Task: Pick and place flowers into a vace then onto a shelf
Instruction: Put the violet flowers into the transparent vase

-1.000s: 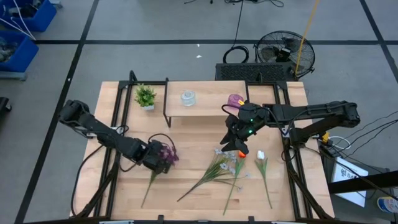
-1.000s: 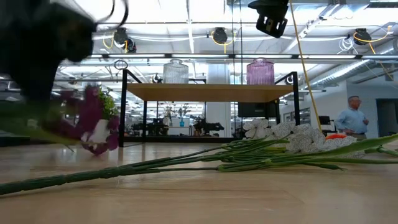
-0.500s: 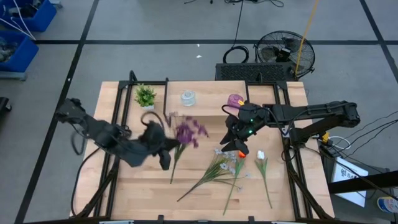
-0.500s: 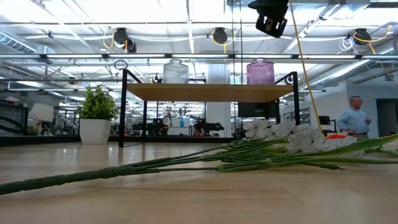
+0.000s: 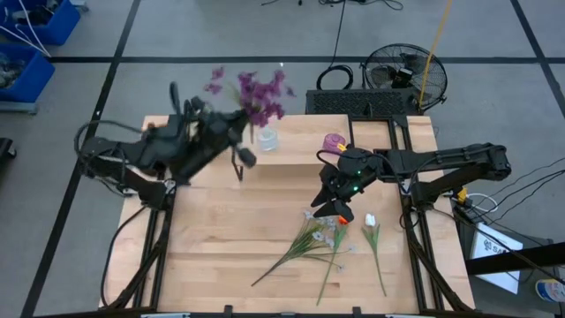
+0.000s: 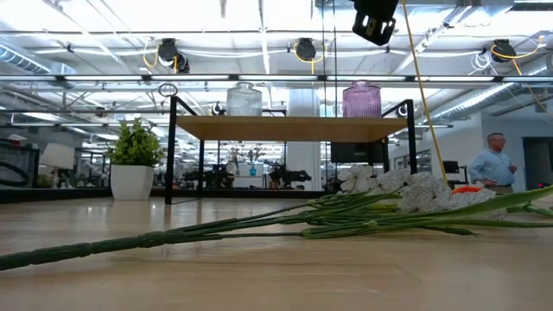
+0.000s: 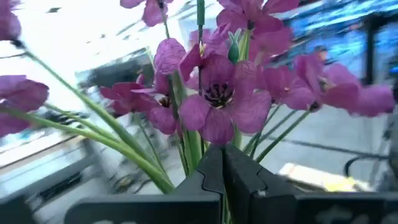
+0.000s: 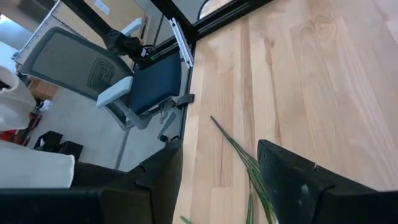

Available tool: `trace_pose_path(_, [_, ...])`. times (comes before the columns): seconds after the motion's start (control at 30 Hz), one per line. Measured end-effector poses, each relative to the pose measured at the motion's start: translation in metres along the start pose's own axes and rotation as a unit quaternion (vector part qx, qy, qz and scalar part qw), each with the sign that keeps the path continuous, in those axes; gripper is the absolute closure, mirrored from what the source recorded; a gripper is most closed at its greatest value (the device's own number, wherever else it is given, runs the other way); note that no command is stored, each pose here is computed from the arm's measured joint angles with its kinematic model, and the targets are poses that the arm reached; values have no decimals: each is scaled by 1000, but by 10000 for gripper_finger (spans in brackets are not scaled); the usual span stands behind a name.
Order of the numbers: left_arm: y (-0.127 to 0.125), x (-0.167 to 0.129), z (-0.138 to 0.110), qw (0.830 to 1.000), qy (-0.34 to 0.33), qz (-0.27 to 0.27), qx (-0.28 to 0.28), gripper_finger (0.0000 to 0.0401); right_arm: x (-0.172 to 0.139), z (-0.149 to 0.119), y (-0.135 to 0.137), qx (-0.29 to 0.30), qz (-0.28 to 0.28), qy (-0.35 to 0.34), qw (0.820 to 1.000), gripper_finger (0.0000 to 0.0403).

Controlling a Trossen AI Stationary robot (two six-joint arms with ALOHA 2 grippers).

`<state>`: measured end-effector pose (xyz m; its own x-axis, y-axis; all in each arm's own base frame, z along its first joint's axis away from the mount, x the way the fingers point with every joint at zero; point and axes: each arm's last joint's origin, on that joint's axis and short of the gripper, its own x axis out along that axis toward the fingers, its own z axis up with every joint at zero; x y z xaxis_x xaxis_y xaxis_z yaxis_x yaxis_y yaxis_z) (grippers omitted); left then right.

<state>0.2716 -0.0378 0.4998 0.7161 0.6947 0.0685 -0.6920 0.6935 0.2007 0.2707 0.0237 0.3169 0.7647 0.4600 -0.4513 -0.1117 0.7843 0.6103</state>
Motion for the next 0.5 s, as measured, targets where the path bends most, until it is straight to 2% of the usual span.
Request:
trace_pose_path(0.07, [7, 16, -4, 1000, -7, -18, 3, 400, 0, 0, 0, -1, 1, -1, 1000, 204])
trace_pose_path(0.13, [12, 33, -13, 1000, 1, -10, 9, 400, 0, 0, 0, -1, 1, -2, 1000, 204])
trace_pose_path(0.27, [21, 61, -33, 1000, 17, -8, -14, 400, 0, 1, 0, -1, 2, -3, 1000, 204])
trace_pose_path(0.5, [22, 87, -78, 999, 18, 12, -44, 400, 0, 1, 1, -2, 3, -4, 1000, 204])
